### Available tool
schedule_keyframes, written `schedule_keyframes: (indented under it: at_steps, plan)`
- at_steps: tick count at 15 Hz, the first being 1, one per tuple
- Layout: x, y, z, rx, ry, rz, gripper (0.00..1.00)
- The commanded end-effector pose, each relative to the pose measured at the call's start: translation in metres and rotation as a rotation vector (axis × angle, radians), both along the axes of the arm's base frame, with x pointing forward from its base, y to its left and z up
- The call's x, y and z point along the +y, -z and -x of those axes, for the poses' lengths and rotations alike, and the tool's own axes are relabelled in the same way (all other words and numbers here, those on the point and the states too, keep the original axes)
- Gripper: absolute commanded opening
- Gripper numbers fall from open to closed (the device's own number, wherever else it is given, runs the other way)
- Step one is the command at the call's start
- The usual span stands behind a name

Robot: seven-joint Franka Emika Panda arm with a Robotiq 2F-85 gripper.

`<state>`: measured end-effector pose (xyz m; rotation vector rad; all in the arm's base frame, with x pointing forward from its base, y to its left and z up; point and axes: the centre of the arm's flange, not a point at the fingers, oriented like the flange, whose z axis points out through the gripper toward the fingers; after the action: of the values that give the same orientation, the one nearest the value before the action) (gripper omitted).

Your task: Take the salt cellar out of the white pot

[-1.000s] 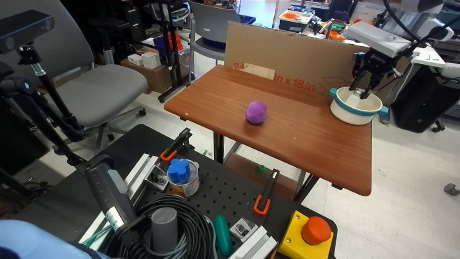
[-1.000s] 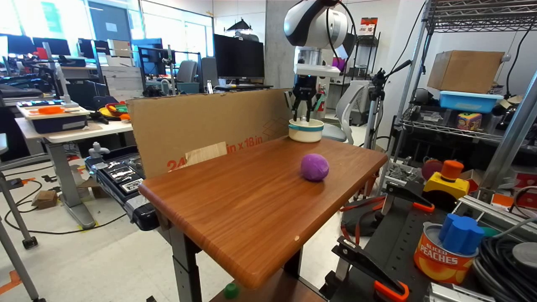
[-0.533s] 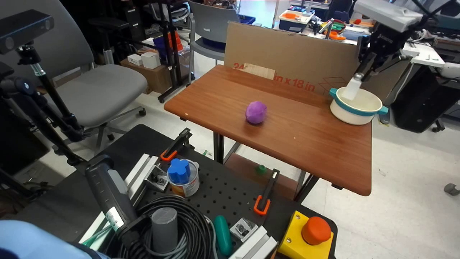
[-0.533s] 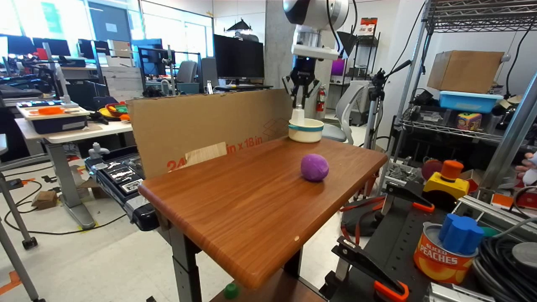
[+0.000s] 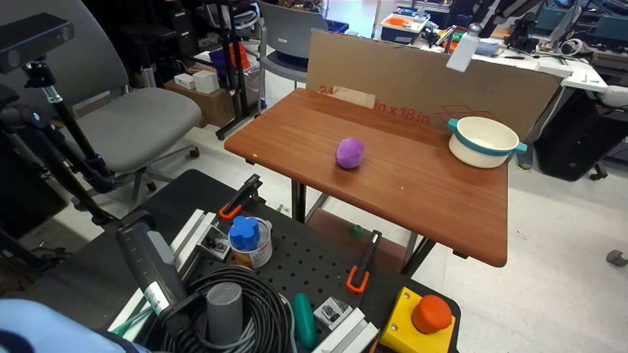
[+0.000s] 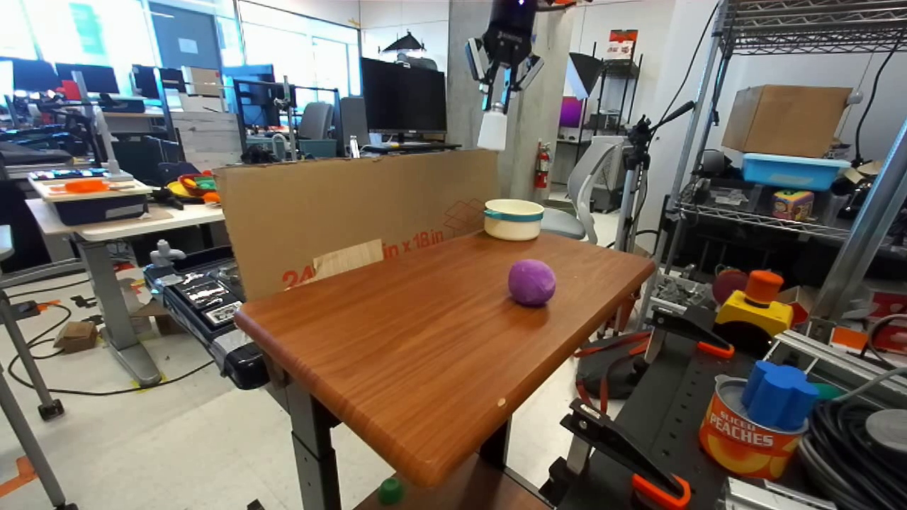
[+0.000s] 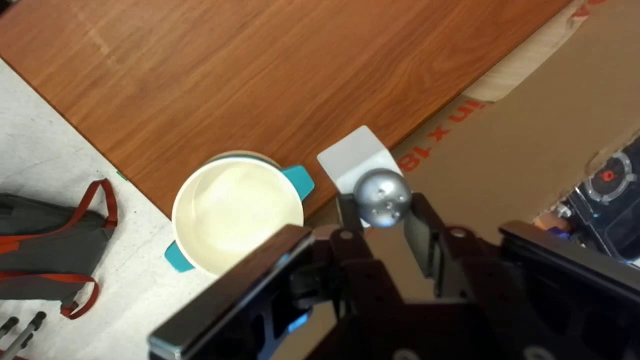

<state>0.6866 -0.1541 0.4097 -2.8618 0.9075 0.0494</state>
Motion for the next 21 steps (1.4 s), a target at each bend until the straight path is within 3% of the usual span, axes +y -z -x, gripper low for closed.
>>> schedule_keyframes:
  at_steps: [1,5,9,14,16,18,21]
  plan:
    - [0.021,0.039,0.023,0.066,-0.023,-0.019,0.07]
    - [0.024,0.097,0.021,0.137,-0.035,-0.010,0.07]
    - [0.039,0.144,0.019,0.157,-0.067,0.042,0.07]
    - [0.053,0.176,0.013,0.166,-0.109,0.103,0.07]
    - [0.054,0.179,0.014,0.174,-0.111,0.105,0.55]
    - [0.053,0.177,0.015,0.169,-0.114,0.111,0.60]
    - [0.065,0.155,0.027,0.175,-0.145,0.110,0.82]
